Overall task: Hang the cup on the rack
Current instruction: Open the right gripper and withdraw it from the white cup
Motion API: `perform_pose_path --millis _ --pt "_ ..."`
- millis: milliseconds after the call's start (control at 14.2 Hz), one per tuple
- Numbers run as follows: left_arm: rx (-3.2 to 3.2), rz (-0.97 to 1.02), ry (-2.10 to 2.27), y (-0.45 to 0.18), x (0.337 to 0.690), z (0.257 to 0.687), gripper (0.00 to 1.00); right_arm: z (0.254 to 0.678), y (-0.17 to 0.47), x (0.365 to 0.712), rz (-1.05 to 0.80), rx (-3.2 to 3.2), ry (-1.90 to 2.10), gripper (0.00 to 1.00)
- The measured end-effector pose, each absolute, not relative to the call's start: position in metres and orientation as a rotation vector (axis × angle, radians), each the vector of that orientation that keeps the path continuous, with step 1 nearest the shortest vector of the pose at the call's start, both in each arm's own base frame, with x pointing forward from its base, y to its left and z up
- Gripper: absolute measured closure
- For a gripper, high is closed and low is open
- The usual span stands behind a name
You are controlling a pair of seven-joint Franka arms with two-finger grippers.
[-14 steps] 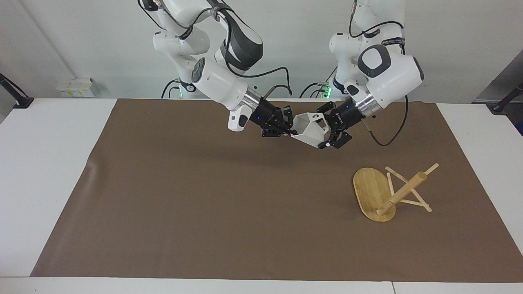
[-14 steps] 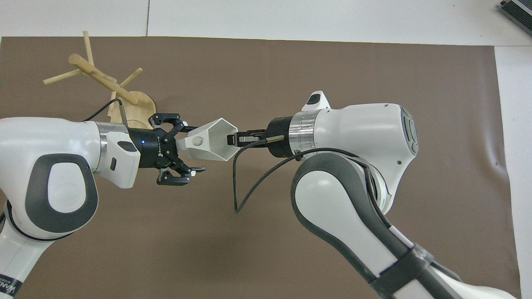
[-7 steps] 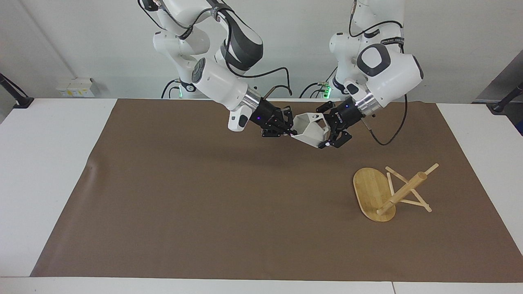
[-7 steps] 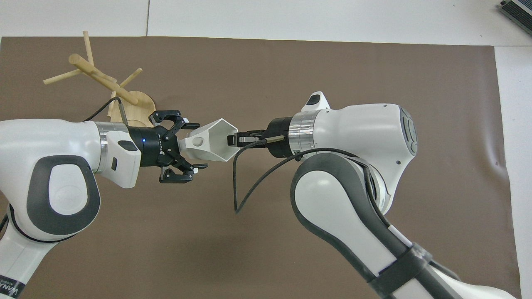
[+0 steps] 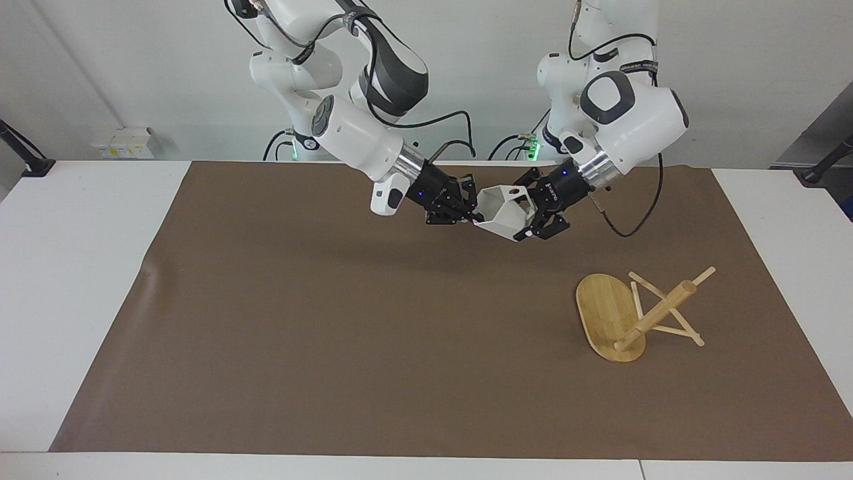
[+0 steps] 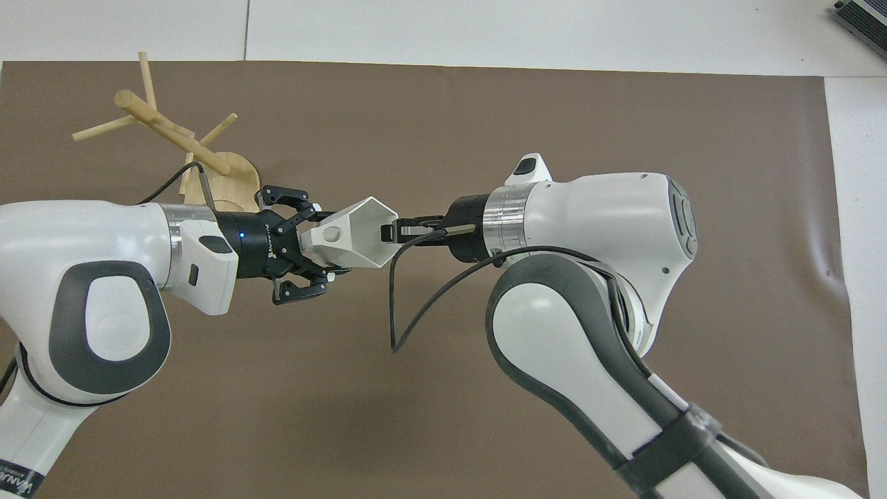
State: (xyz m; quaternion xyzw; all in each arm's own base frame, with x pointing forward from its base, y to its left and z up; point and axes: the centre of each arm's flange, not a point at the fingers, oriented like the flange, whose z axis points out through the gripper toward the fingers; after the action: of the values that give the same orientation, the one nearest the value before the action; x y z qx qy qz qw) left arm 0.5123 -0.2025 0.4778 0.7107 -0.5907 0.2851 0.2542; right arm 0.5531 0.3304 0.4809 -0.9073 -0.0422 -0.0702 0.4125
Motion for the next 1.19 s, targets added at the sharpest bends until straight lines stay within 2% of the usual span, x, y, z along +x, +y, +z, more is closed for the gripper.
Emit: perform_pose_path --millis 70,211,421,492,632,702,983,1194 --pt "1.931 0.774 -1.601 -0.203 0.512 0.478 0.26 0.481 0.332 0.552 -0.17 -2.281 -0.098 0.91" --pt "1.927 0.772 -1.602 -0.207 0.511 0.478 0.27 0.482 0.339 0.548 -0.158 -2.284 -0.101 0.67" --pt "1.935 0.774 -1.593 -0.205 0.512 0.478 0.27 0.482 0.341 0.546 -0.163 -2.307 -0.123 0.37" --pt "1.939 0.776 -1.589 -0.203 0.512 0.478 0.27 0.482 0.341 0.546 -0.163 -2.308 -0.123 0.22" --pt "1.944 0.779 -1.584 -0.2 0.514 0.478 0.27 0.482 0.341 0.546 -0.163 -2.309 -0.121 0.03" --pt "1.949 0.78 -1.579 -0.198 0.514 0.478 0.27 0.482 0.341 0.546 -0.162 -2.31 -0.119 0.0" --pt "2.008 0.777 -1.527 -0.175 0.522 0.476 0.27 0.478 0.322 0.558 -0.186 -2.339 -0.095 0.0" --pt "2.103 0.744 -1.501 -0.142 0.53 0.471 0.27 0.47 0.247 0.592 -0.199 -2.413 -0.014 0.0"
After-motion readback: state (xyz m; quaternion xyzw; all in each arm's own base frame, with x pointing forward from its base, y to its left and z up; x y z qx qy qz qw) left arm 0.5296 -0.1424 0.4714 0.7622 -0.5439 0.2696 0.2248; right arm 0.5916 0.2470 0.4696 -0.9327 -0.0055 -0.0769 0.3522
